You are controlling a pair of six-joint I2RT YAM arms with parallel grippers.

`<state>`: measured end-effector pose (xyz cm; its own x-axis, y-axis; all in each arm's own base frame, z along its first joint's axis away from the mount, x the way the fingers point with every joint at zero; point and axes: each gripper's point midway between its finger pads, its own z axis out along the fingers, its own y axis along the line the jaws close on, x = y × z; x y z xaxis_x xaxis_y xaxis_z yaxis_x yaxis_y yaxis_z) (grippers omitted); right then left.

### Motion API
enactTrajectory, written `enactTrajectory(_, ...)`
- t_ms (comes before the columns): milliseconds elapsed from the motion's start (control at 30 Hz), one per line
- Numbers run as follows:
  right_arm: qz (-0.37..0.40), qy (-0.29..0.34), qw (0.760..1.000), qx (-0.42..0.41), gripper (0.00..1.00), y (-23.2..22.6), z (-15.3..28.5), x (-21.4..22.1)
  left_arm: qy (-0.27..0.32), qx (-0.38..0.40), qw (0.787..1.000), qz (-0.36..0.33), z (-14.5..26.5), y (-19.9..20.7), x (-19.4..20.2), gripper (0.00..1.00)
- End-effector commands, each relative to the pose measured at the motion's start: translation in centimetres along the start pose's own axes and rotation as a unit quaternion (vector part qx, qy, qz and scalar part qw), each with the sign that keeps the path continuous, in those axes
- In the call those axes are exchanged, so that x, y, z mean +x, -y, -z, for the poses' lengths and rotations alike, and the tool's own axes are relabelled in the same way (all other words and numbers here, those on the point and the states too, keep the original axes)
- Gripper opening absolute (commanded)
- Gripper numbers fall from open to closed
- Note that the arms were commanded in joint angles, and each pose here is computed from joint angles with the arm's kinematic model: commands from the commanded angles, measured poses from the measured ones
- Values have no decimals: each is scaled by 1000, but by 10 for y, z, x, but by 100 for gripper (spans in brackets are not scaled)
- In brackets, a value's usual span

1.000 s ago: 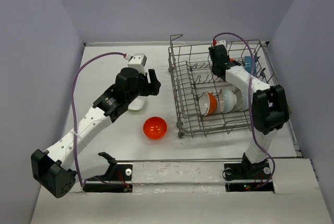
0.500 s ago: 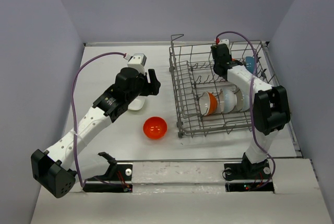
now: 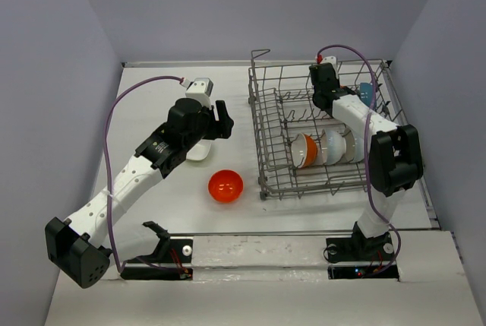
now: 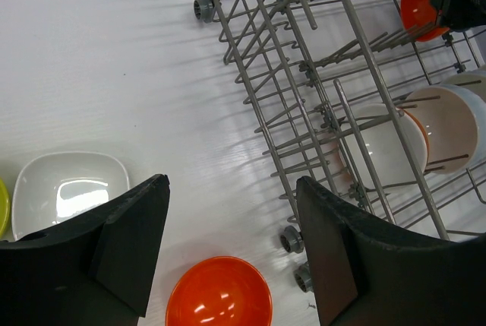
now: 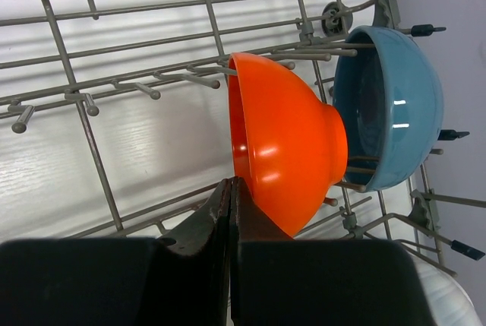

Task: Load the bowls into the dish rack
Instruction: Insert the bowl into the dish rack.

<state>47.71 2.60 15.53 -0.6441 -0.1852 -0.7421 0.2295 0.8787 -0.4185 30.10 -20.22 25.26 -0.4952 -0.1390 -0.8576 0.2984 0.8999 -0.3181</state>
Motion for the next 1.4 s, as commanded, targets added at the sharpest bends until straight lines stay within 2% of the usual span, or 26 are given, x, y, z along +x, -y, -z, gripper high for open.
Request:
enactTrajectory(0,-46,33,995,78,1,56,10,-30,21,7,1000,5,2,2,-8,77)
enactTrajectory(700,-65,35,993,86,1,71,11,-33,21,7,1000,5,2,2,-8,77)
enactTrajectory(1100,-80,51,995,26,1,57,18,-46,20,5,1000,7,1,-1,-9,77)
enactTrajectory(1367,-120,87,989,-20,2,58,42,-72,22,-2,1000,9,0,-5,-10,77)
